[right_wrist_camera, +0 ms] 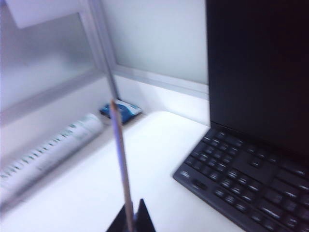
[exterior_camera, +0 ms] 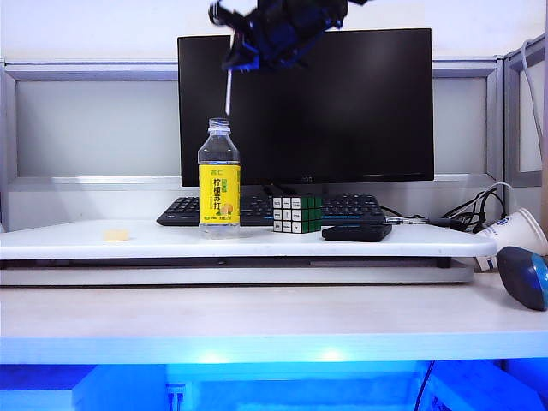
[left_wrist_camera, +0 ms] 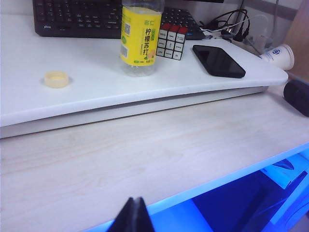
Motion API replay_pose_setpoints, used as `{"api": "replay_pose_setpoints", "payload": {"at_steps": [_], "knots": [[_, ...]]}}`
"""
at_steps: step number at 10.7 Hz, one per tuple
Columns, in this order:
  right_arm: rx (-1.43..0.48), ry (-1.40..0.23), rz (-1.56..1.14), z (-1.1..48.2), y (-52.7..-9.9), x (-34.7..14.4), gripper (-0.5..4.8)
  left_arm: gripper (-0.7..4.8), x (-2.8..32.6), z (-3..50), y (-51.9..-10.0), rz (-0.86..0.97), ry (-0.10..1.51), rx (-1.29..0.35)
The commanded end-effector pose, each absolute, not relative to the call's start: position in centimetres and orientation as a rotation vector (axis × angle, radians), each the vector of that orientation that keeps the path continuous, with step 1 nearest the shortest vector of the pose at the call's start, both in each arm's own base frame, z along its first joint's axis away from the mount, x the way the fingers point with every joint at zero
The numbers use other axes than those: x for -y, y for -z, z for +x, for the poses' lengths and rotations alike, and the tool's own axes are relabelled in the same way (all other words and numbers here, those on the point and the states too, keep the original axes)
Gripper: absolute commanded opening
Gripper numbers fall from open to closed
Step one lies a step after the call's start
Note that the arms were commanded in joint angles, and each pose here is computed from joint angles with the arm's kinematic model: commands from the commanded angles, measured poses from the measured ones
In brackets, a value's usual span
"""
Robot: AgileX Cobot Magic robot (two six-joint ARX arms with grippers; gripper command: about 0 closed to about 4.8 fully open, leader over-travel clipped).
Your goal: Grab a stick from the table and stick it in a plastic bottle.
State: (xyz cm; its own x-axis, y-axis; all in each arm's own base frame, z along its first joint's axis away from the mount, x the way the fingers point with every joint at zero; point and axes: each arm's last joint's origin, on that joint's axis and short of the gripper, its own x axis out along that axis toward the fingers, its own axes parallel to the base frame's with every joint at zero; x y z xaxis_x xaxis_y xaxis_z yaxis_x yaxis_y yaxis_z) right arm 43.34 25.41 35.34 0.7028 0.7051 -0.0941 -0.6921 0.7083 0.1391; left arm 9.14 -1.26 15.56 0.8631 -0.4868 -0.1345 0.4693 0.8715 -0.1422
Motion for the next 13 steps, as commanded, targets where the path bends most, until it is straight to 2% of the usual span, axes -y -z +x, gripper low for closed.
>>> {"api": "replay_pose_setpoints", "payload": {"at_steps": [1, 7, 13], "knots": [[-0.12, -0.776, 0.079, 43.5, -35.2, -25.6, -0.09, -0.05, 1.3, 9.1, -15.5, -0.106, 0.506, -0.179], [-0.089, -0.765, 0.062, 43.6, -35.4, -25.6, -0.09, -0.05, 1.2, 9.1, -15.5, -0.105, 0.498, -0.18], [-0.035, -0.76, 0.042, 43.3, -37.7, -25.5, -0.09, -0.05, 1.2, 9.1, -15.4, -0.105, 0.49, -0.18]]}}
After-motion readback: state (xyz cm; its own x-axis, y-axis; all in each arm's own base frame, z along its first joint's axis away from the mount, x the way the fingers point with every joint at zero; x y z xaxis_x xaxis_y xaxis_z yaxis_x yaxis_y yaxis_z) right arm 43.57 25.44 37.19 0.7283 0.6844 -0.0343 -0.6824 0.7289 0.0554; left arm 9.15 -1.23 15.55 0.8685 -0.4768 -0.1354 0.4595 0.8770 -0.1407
